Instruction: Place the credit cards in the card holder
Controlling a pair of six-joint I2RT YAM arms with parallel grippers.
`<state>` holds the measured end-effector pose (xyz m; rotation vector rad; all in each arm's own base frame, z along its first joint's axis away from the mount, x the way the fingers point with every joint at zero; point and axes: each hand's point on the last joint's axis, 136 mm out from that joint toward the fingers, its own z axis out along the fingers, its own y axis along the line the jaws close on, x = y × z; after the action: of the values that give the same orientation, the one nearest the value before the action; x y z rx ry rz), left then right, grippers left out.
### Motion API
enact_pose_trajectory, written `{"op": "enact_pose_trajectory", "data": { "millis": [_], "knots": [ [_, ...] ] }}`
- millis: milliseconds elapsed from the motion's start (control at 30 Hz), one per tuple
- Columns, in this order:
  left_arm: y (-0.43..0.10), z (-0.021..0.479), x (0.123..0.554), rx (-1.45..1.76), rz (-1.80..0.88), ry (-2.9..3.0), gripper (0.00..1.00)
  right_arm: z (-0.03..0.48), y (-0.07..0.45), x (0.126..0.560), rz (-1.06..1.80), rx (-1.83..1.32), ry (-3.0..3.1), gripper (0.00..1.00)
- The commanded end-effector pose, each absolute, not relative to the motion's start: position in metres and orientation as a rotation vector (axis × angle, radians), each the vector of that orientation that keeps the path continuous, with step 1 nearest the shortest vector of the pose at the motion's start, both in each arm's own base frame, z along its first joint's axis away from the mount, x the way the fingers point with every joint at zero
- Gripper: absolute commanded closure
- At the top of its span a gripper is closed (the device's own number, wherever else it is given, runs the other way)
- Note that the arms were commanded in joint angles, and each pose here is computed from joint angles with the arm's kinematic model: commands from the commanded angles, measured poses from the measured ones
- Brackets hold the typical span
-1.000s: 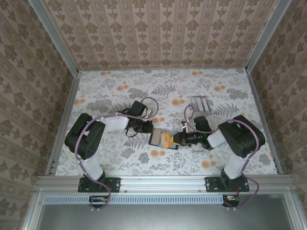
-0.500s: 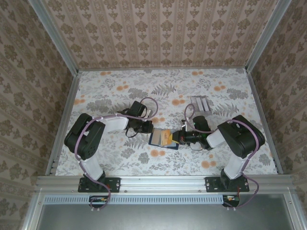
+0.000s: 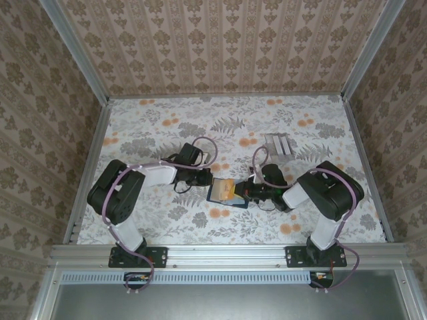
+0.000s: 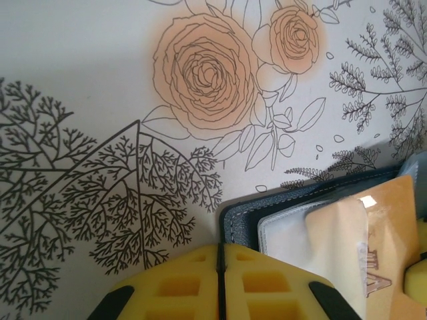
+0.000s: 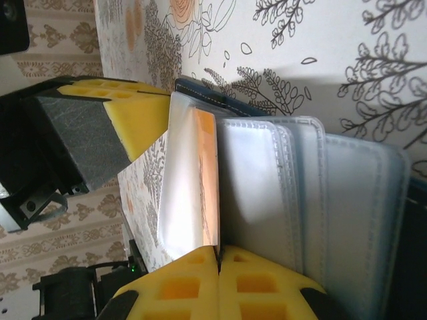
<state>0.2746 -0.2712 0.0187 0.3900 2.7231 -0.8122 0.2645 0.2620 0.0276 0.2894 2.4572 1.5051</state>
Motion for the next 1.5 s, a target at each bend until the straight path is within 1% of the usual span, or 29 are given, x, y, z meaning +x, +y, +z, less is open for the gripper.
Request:
{"op": "enact_pose_trajectory", "data": {
  "millis": [0, 133, 233, 367, 533, 633, 700, 767, 900, 1033, 1167, 1367, 1467],
  "knots": [
    [-0.255, -0.009, 0.248, 0.303, -0.772, 2.845, 0.91, 0.005, 0.254, 0.27, 1.382, 0.473, 2.472, 1.0],
    [-0.253, -0.009, 0.243, 0.297, -0.784, 2.847, 0.91, 0.004, 0.26, 0.266, 1.355, 0.498, 2.471, 0.99],
    [-0.249, -0.009, 0.242, 0.307, -0.764, 2.852, 0.91, 0.004, 0.263, 0.263, 1.339, 0.512, 2.475, 0.91],
    [-0.246, -0.008, 0.244, 0.313, -0.756, 2.85, 0.91, 0.001, 0.262, 0.258, 1.298, 0.533, 2.514, 0.78],
    [-0.245, -0.007, 0.244, 0.312, -0.755, 2.844, 0.91, -0.011, 0.245, 0.244, 1.113, 0.51, 2.634, 0.74],
    [-0.243, -0.008, 0.244, 0.31, -0.75, 2.843, 0.91, -0.01, 0.232, 0.236, 0.935, 0.443, 2.703, 0.68],
    [-0.244, -0.007, 0.242, 0.31, -0.763, 2.845, 0.91, -0.003, 0.231, 0.236, 0.864, 0.383, 2.709, 0.66],
    [-0.246, -0.006, 0.241, 0.313, -0.783, 2.843, 0.91, 0.005, 0.234, 0.238, 0.843, 0.336, 2.701, 0.67],
    [-0.25, -0.005, 0.239, 0.327, -0.805, 2.846, 0.9, 0.008, 0.238, 0.242, 0.841, 0.32, 2.698, 0.73],
    [-0.253, -0.005, 0.235, 0.337, -0.825, 2.848, 0.9, 0.003, 0.246, 0.24, 0.864, 0.314, 2.723, 0.74],
    [-0.255, -0.005, 0.229, 0.331, -0.839, 2.852, 0.91, 0.005, 0.253, 0.239, 0.854, 0.281, 2.73, 0.84],
    [-0.253, -0.001, 0.224, 0.323, -0.827, 2.853, 0.91, 0.011, 0.26, 0.24, 0.825, 0.249, 2.747, 0.89],
    [-0.254, 0.0, 0.221, 0.339, -0.835, 2.863, 0.91, 0.015, 0.264, 0.241, 0.82, 0.234, 2.751, 0.9]
  ]
}}
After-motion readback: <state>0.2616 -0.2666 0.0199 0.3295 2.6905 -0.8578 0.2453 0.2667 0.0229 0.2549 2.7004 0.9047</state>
